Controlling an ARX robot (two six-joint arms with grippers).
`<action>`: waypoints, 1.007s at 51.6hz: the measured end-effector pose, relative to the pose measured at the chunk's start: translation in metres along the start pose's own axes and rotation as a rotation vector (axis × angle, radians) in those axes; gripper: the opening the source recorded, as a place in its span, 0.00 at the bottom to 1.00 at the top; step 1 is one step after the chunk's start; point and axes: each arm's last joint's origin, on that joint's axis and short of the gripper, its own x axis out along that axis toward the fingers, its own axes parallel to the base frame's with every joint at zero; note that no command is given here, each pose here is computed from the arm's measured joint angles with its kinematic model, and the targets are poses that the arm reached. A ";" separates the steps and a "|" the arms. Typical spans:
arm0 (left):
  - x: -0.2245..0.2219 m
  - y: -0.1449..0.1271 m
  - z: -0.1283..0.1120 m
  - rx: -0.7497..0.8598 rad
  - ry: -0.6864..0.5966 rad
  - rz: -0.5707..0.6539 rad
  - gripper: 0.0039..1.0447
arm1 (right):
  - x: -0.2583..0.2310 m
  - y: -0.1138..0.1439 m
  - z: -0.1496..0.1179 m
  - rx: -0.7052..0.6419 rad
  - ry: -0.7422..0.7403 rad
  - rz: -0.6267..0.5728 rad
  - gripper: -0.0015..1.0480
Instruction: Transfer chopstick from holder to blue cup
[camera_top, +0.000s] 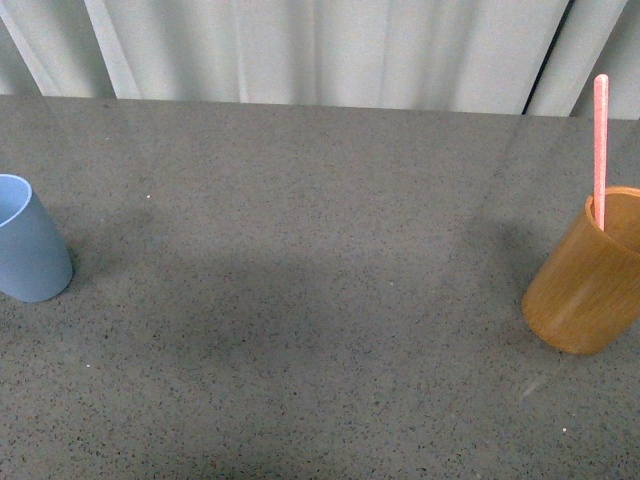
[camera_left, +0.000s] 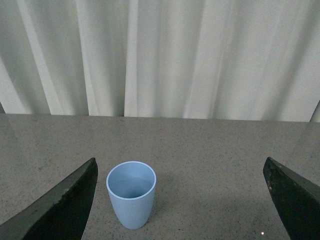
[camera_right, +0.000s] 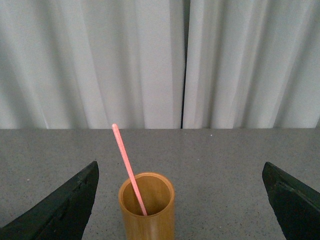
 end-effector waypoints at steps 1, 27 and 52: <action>0.000 0.000 0.000 0.000 0.000 0.000 0.94 | 0.000 0.000 0.000 0.000 0.000 0.000 0.90; 0.000 0.000 0.000 0.000 0.000 0.000 0.94 | 0.000 0.000 0.000 0.000 0.000 0.000 0.90; 0.000 0.000 0.000 0.000 0.000 0.000 0.94 | 0.000 0.000 0.000 0.000 0.000 0.000 0.90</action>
